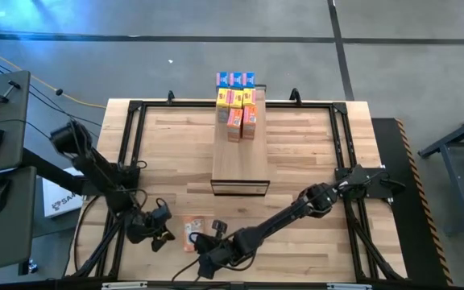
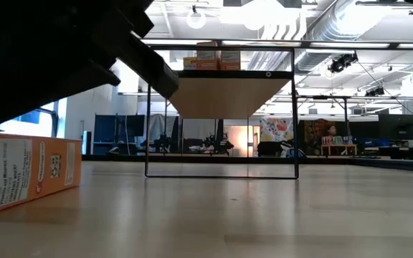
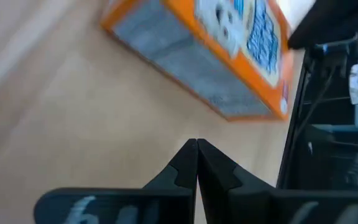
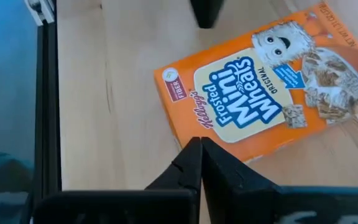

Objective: Stack cereal on shelf
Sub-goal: Put the orange cereal box on the shelf aligned with the orange cereal boxes

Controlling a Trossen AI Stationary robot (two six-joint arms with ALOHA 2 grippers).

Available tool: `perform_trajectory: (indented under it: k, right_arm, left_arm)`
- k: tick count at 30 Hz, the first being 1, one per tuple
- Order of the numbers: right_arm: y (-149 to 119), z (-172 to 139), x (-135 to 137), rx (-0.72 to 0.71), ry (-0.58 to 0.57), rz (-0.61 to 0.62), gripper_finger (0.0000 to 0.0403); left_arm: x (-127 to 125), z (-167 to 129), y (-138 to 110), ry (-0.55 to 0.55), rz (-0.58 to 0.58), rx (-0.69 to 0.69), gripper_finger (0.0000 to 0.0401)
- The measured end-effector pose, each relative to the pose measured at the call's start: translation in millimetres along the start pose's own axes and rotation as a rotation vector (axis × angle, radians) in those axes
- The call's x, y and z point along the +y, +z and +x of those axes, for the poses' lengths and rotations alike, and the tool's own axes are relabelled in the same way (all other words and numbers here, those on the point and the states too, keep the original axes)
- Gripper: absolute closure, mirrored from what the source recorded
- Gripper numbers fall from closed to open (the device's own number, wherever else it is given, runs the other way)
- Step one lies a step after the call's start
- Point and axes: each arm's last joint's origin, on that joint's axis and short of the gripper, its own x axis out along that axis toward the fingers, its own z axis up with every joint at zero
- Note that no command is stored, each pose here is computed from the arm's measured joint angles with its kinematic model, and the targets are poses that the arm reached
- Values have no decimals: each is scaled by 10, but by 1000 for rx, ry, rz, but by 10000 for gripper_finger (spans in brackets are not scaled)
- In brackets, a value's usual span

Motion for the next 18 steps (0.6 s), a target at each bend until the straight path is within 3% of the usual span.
perform_trajectory:
  k: [11, 18]
  right_arm:
    - [144, -347, 83, -17, -20, -20, 403]
    - [-62, -234, 33, 86, -39, -15, 403]
  left_arm:
    - [-137, -10, -109, -105, 7, -50, 401]
    - [-278, 79, -121, -87, 112, -61, 401]
